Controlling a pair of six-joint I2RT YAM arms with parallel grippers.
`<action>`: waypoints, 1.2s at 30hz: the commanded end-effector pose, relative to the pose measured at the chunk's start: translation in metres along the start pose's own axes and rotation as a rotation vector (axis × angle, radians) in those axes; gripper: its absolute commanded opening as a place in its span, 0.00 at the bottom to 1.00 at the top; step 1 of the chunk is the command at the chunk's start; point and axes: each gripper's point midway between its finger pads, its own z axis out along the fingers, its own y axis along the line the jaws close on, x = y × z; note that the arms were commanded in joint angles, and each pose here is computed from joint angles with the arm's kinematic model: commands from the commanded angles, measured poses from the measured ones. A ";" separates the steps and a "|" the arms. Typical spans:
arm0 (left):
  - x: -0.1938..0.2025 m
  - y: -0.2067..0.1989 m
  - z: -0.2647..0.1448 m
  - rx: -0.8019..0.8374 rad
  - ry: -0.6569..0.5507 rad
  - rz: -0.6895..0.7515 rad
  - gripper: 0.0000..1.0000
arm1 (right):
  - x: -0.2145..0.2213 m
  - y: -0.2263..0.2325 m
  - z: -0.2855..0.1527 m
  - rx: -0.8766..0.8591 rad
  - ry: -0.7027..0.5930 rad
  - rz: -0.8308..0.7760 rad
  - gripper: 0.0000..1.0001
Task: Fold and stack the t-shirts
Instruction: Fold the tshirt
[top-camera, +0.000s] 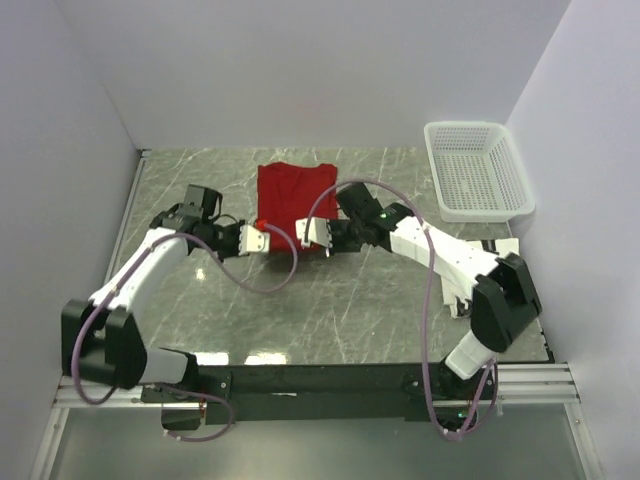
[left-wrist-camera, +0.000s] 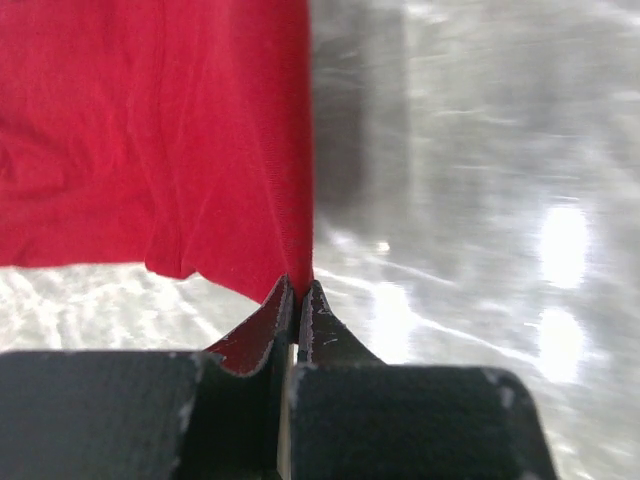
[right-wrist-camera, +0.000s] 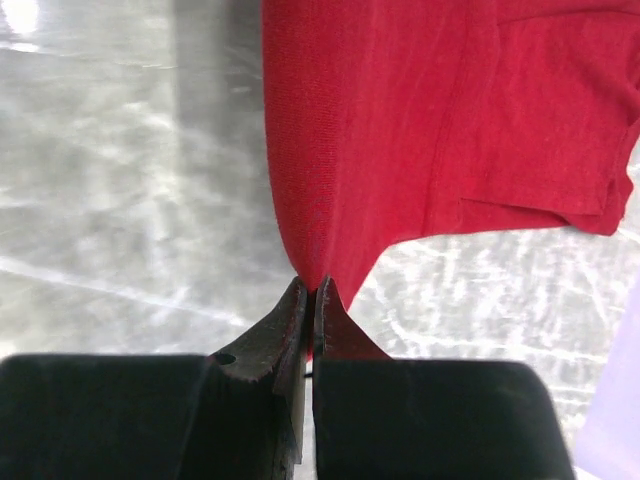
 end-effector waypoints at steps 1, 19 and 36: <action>-0.024 -0.063 -0.021 0.119 -0.045 0.002 0.01 | -0.012 0.039 -0.039 -0.050 -0.002 -0.004 0.00; -0.052 -0.050 -0.042 0.126 -0.094 -0.102 0.01 | -0.002 0.046 -0.055 -0.235 -0.026 0.080 0.00; 0.049 0.039 0.030 0.195 0.030 -0.265 0.01 | 0.041 -0.062 0.042 -0.350 0.002 0.011 0.00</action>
